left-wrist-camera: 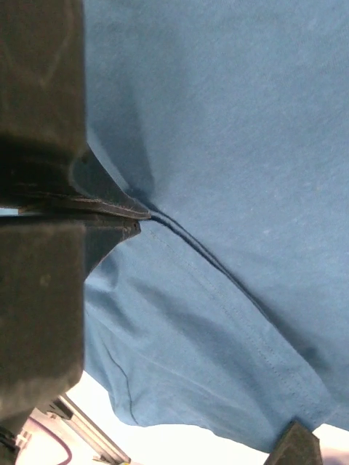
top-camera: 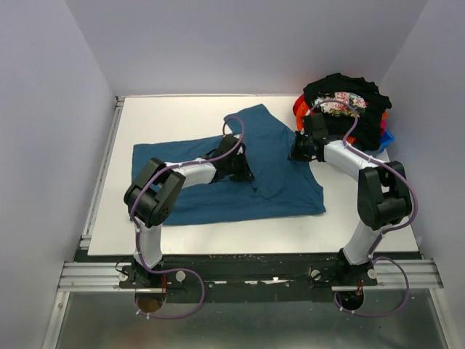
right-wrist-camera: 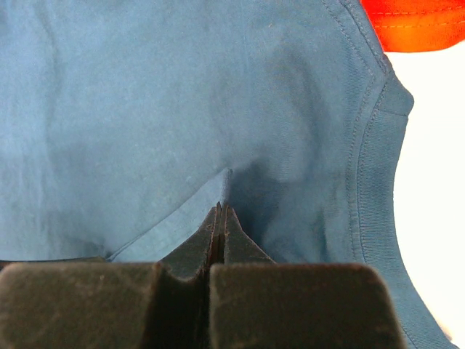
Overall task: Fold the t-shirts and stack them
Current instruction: Fold the flattened tshirt in 1/3 of the way, then grap the side of the flattened tshirt furthest away from the robot with both arms
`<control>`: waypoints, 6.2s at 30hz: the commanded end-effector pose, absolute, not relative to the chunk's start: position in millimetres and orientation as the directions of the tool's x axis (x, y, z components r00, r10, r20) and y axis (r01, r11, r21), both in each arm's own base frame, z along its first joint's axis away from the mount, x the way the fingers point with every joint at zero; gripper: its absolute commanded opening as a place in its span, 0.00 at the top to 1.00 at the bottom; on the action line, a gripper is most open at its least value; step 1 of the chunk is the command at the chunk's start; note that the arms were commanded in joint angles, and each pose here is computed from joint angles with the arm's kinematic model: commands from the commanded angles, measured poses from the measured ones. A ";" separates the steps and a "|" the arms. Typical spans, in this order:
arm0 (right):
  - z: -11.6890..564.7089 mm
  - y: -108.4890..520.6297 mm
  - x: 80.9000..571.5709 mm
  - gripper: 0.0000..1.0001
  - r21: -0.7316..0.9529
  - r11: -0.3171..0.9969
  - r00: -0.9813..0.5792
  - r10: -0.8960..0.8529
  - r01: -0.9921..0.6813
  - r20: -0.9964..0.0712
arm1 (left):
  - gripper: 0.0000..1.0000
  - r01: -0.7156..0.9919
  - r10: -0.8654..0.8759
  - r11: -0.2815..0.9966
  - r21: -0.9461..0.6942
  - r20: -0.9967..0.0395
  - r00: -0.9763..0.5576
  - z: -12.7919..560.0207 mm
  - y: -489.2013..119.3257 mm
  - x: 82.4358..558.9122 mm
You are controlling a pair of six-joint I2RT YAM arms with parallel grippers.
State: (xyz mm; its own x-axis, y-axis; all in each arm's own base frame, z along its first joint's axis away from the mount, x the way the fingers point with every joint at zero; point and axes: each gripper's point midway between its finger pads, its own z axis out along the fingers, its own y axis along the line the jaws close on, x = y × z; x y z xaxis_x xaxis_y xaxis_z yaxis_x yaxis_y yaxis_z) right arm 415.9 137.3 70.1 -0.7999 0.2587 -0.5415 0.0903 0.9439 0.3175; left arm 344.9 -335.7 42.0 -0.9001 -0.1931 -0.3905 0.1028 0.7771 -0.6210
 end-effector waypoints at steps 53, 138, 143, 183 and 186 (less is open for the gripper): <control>73.9 144.7 425.9 0.99 0.319 0.945 -0.815 0.240 0.072 -0.528 | 1.00 0.268 0.041 0.874 -0.405 -0.488 -0.872 69.0 -332.6 358.4; 146.4 191.7 601.0 0.49 0.376 0.926 -0.695 0.264 -0.010 -0.669 | 0.01 -0.429 -0.452 0.871 -0.240 -0.736 -0.504 156.1 -8.2 449.0; 123.1 188.1 629.9 0.40 0.377 0.926 -0.662 0.273 -0.016 -0.698 | 0.07 -0.543 -0.536 0.801 -0.251 -0.704 -0.466 131.5 41.2 458.5; 23.6 127.8 566.0 0.50 0.298 0.932 -0.837 0.326 0.207 -0.439 | 0.12 -0.625 -0.706 0.679 -0.385 -0.578 -0.410 55.2 102.6 469.6; 26.6 118.1 556.1 0.54 0.259 0.941 -0.831 0.317 0.217 -0.457 | 0.12 -0.620 -0.705 0.681 -0.390 -0.576 -0.413 54.6 101.1 469.3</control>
